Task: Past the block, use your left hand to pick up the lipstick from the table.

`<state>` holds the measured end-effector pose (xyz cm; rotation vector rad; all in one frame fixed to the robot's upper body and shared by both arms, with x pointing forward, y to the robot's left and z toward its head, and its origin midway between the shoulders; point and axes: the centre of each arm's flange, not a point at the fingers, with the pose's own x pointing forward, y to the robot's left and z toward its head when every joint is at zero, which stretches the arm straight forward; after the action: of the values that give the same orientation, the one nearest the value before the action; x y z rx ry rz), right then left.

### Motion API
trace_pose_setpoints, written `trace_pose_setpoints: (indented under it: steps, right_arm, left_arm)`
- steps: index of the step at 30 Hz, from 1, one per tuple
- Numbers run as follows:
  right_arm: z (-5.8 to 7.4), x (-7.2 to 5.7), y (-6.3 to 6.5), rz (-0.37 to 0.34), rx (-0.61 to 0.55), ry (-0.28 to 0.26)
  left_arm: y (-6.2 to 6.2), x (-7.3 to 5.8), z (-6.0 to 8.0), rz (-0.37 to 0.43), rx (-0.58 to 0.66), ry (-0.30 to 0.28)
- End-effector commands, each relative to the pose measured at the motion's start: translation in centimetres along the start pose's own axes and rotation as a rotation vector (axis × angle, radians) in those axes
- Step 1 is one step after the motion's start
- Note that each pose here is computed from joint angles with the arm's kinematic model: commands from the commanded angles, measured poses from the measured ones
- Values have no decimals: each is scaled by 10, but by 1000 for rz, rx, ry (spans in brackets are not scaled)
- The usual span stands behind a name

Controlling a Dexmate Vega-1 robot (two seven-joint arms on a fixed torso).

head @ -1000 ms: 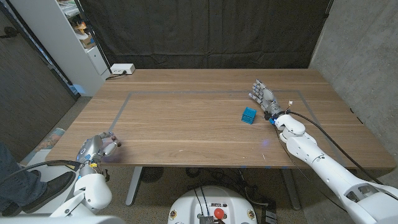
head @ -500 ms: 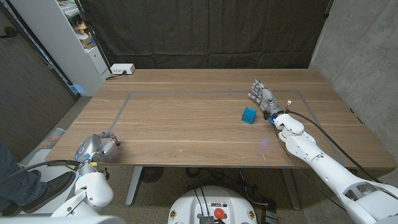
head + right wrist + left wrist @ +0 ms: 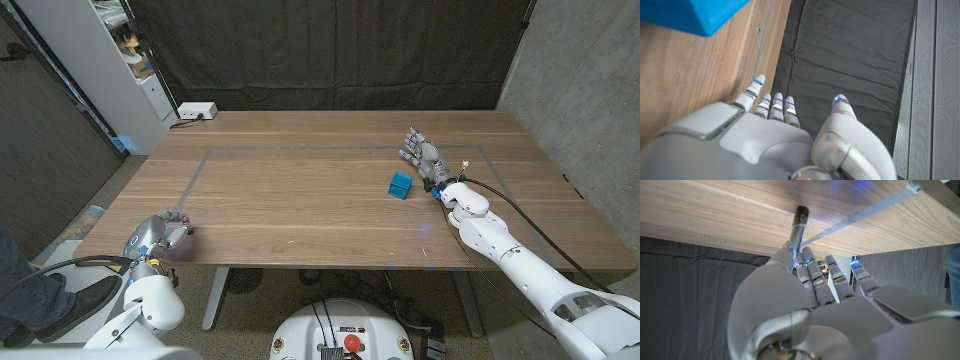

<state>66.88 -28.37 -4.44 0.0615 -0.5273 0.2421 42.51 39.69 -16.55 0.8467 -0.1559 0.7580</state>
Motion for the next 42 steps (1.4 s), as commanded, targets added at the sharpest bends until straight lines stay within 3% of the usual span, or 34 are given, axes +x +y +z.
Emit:
trace_pose_setpoints:
  steps: [1,42]
  right_arm:
    - [6,-5,-3,-8,-5,-15]
    - [21,-18,-3,-14,-21,-51]
  left_arm:
    - [3,1,3,8,-3,-8]
    - [13,0,8,23,-4,-45]
